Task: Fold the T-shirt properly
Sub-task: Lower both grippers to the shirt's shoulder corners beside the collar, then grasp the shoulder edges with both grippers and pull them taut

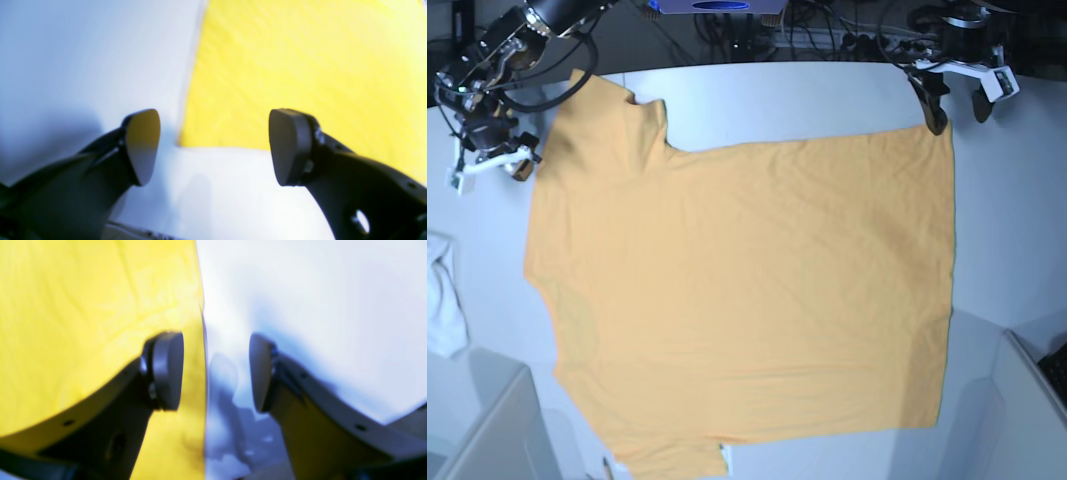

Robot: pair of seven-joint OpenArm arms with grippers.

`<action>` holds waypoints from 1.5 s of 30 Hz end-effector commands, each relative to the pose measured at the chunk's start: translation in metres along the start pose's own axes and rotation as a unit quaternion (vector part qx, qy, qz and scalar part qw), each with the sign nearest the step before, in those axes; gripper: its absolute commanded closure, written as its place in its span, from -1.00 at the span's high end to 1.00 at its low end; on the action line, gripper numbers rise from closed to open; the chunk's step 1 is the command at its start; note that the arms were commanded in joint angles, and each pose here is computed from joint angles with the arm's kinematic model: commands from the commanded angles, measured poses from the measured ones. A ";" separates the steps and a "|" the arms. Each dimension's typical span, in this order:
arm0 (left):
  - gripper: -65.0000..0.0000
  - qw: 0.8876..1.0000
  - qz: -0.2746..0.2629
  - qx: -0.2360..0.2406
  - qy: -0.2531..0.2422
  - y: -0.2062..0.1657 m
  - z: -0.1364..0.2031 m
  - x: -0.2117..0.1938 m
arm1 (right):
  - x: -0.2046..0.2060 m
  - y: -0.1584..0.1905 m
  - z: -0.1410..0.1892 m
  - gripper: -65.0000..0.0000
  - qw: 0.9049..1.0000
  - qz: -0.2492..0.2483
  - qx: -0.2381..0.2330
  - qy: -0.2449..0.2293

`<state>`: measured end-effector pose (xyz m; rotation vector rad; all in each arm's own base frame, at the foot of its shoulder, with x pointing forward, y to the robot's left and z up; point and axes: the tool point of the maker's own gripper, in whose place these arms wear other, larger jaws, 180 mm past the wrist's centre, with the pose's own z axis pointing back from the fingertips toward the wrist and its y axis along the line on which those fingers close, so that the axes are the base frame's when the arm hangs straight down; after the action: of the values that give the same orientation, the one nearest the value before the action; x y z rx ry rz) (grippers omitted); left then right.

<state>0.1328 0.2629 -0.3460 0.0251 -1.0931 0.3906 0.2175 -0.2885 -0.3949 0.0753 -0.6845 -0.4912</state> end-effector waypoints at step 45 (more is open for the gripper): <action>0.48 0.980 0.173 -0.011 0.101 0.013 -0.058 -0.054 | -0.072 0.014 -0.023 -1.00 0.991 0.024 0.040 0.128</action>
<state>0.1622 0.2736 -0.4183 -0.2206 -0.9351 0.6824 0.2031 -0.2385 -0.4459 0.2355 -0.5160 -0.4076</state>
